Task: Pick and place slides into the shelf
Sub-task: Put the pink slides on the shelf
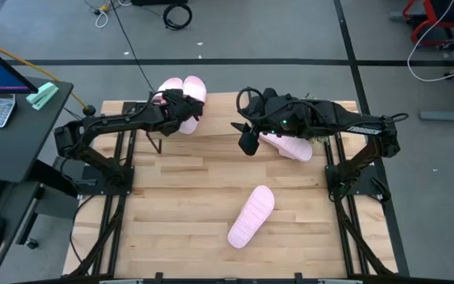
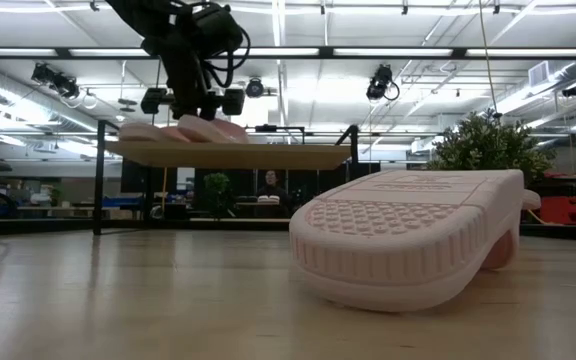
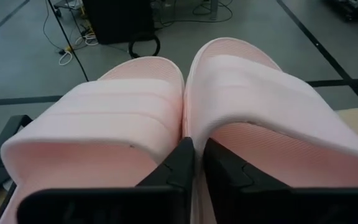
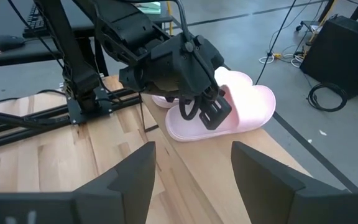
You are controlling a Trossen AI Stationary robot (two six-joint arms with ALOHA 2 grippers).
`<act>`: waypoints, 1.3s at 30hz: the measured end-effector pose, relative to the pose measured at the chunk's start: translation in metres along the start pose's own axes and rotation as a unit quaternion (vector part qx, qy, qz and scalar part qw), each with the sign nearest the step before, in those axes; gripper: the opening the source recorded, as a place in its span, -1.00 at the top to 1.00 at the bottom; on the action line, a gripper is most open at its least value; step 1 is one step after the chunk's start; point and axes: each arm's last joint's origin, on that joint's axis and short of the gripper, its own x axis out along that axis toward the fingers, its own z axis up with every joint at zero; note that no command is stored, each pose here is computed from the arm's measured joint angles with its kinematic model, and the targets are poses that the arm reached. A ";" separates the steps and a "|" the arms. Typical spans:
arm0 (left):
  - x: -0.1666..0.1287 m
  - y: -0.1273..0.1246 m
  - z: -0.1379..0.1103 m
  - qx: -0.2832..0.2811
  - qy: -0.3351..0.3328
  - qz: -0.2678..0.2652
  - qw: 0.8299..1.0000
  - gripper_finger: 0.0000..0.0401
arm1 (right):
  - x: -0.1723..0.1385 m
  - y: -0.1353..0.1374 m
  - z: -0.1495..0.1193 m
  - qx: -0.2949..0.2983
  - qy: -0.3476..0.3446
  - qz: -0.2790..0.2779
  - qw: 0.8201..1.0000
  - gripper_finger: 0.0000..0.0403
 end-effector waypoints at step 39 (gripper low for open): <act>0.001 -0.007 0.007 0.016 -0.014 -0.042 0.999 -0.23 | 0.000 -0.001 -0.002 -0.006 0.012 -0.003 1.000 -0.07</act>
